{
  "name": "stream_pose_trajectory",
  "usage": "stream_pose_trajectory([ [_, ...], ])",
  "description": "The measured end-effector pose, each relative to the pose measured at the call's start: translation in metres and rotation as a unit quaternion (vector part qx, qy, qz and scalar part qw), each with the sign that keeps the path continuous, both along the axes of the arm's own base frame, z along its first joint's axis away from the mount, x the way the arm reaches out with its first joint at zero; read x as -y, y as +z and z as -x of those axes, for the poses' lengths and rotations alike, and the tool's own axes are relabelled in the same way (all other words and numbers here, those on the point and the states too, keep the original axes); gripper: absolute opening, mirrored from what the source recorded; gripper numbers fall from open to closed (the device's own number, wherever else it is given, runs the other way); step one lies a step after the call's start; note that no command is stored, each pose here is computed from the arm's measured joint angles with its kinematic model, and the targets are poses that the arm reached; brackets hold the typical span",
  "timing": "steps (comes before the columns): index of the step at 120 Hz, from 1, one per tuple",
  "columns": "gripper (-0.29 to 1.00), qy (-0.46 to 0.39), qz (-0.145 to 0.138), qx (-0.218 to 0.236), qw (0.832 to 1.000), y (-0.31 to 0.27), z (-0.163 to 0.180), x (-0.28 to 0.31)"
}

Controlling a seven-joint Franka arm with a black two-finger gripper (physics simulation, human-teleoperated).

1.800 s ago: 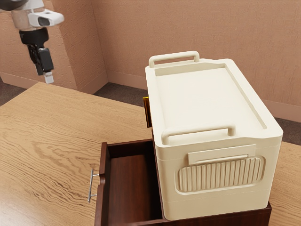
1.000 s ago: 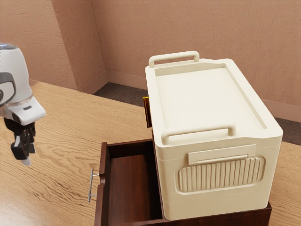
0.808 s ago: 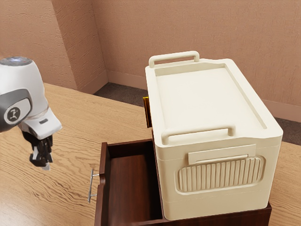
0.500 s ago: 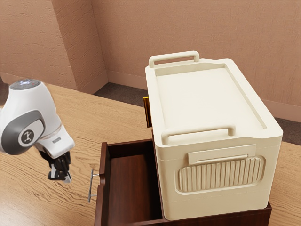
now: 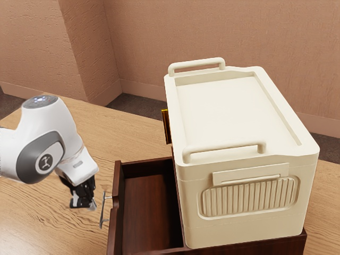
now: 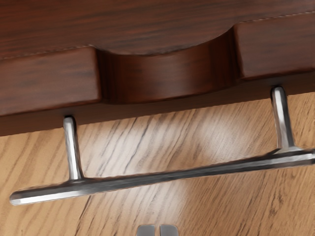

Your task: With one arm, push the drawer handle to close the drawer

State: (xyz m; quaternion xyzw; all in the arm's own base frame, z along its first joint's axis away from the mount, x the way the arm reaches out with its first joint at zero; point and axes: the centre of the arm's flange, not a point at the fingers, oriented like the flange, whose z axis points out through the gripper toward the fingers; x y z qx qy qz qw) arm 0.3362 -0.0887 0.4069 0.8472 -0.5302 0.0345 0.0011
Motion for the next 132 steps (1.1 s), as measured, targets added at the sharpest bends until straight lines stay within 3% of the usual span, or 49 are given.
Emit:
stream_pose_trajectory([
  [58, -0.08, -0.017, 0.010, 0.006, 1.000, 0.002, -0.001, 0.032],
  [132, -0.08, -0.019, 0.005, -0.012, 1.000, -0.002, -0.047, 0.068],
])
